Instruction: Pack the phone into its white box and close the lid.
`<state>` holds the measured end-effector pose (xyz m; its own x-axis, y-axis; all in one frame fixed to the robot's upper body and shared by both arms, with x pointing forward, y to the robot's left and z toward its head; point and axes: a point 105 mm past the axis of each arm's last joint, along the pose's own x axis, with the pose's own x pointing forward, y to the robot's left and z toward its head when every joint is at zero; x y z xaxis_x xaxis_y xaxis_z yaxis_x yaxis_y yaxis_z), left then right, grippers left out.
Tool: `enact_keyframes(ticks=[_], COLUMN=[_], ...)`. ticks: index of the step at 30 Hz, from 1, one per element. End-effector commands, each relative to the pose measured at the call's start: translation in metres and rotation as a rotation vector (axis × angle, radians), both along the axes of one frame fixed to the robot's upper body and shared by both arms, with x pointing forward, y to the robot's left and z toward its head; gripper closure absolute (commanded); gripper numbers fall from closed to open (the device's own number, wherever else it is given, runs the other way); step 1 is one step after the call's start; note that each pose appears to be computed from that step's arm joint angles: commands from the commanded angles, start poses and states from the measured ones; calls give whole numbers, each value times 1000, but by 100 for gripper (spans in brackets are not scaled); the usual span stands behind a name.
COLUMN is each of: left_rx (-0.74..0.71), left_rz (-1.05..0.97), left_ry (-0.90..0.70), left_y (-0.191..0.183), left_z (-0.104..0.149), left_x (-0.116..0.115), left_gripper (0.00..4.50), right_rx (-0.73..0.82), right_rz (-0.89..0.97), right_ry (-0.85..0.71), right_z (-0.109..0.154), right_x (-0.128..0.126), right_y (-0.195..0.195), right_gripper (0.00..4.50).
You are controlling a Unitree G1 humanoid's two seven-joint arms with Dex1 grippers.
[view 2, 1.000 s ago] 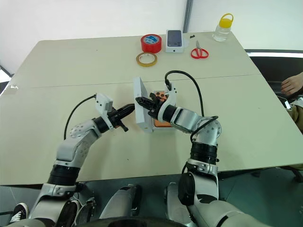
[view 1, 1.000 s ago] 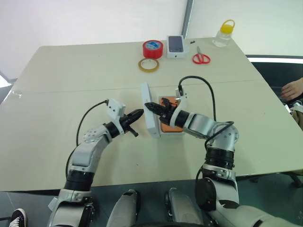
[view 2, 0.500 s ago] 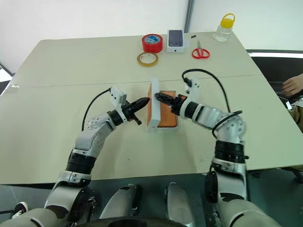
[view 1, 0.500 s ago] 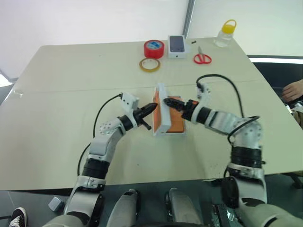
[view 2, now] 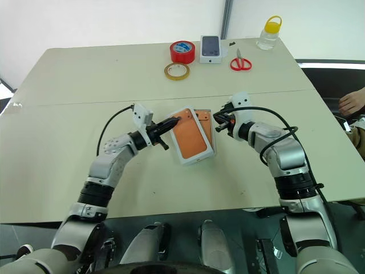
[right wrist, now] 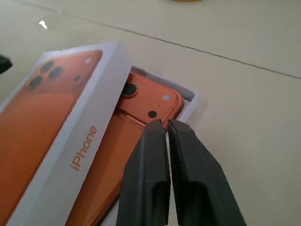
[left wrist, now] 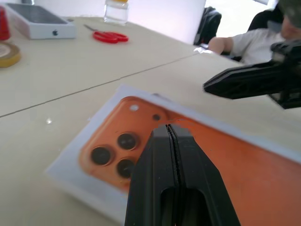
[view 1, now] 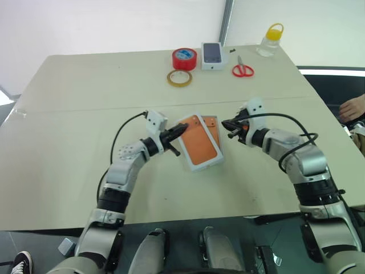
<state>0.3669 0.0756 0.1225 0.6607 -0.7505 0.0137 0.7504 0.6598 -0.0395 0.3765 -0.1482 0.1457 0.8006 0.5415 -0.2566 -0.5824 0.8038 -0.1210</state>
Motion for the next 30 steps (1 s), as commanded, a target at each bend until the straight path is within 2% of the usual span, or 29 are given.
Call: enact_keyframes(ticks=[1,5,10,12,16,24,30], left_rx=[-3,12,71,47,91,51,39], left_rz=[14,11,14,11,-2,-14,-29], left_ry=[10,59,104,134,174,173,176], left_y=[9,17,18,18,18,-5,-14], left_z=[2,-5,-20,-20,-31,-31,-33], left_x=[-5,-16,-23,-25,-28,-18,-17], left_gripper=[450,450,450,450,450,450,450], right_rx=[-62,-42,-129,-157,-182,-186,-171], right_rz=[42,80,178,191,201,198,239], right_ry=[-97,-123,-147,-151,-151,-134,-145], right_z=[11,14,6,3,-1,-5,-2], right_x=[0,-3,-13,-15,-16,-14,-22], right_y=[0,3,9,11,11,10,16], right_gripper=[446,446,446,446,446,446,446])
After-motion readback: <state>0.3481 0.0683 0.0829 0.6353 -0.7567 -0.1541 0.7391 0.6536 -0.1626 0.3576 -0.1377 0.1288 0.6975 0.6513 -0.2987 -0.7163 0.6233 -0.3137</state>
